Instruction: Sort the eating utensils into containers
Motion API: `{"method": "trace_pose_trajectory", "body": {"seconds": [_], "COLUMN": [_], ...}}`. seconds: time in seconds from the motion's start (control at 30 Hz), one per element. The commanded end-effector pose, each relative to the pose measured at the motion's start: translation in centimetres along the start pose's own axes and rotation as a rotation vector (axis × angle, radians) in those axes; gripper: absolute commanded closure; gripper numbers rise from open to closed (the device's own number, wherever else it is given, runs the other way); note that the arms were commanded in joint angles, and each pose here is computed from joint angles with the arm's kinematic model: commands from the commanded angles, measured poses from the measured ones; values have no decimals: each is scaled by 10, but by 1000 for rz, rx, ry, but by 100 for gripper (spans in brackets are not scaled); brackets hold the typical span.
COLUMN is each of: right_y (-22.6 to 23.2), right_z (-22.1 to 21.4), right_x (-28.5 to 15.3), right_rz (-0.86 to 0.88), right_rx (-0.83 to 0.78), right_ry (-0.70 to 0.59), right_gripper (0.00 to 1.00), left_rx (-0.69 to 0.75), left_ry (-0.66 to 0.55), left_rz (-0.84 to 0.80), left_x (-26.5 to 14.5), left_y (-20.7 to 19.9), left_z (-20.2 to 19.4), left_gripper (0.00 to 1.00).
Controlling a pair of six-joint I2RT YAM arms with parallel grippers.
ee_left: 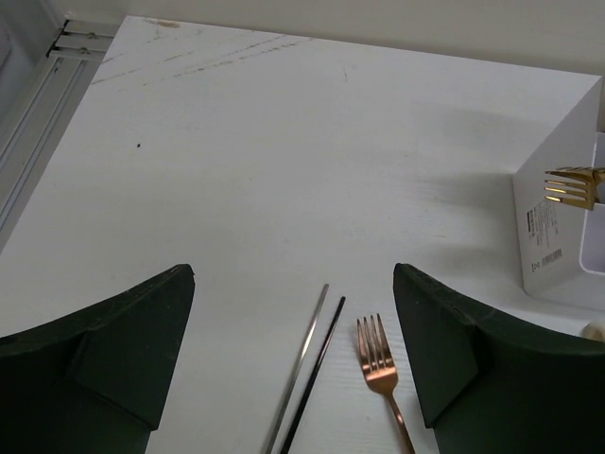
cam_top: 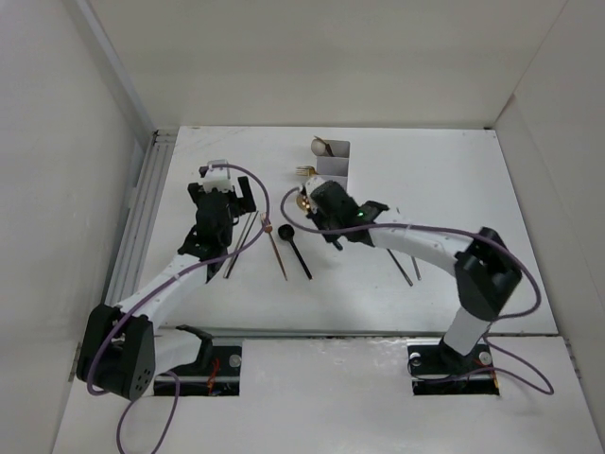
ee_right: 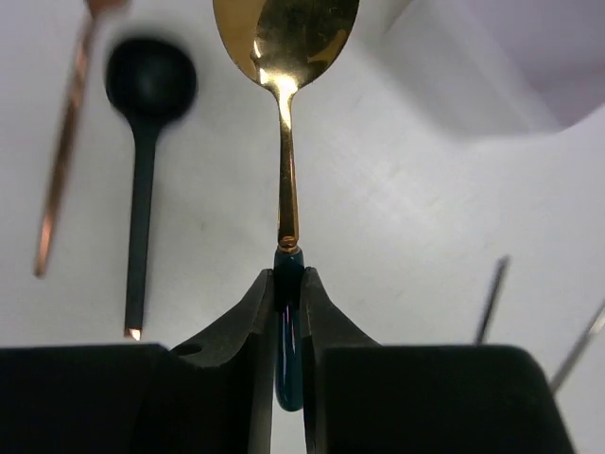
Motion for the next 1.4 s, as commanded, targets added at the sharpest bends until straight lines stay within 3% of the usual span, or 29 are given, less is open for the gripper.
{"method": "trace_pose_trajectory", "body": {"seconds": [0.0,0.03,0.2,0.37,0.47,0.63,0.7,0.97,1.37], "right_y": [-25,-34,-91,-118,-126,-123,-125,-163,-161], "right_z": [118,144,212,255,281,298,305,283,255], "right_x": [-71,-94,-123,-95,-100,-81,-81,-10,27], "right_rz": [20,24,62,115,173,290,309,293,313], "right_rx": [65,79,85,33,3,-39,-40,127,179], "right_ry": [-465,-589,-838,-926,-1051,-1152,-1169,-1111,-1000], "right_gripper": [100,100,100,100,100,100,100,100,100], "left_rx": [-38,-46,-59,-48,-31,-1,2,0,-74], "left_ry": [-49,-41,-26,6,30,86,118,153,191], "left_rz": [22,9,23,21,10,15,25,56,62], "left_x": [6,6,18,29,38,55,65,96,104], "left_y": [6,3,9,7,2,-2,-5,-8,1], "left_z": [15,13,13,9,2,-3,-11,-13,-24], "left_gripper": [16,16,16,16,16,16,16,14,14]}}
Point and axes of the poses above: each gripper's point midway between its finger pads, its own x axis out along the fingers, its own y axis along the line the jaws close on, z = x × y, the point moved 1 cm from there along -x, back along the fingers, and after that the axes turned 14 degrees about x, right-handed, at the moved point
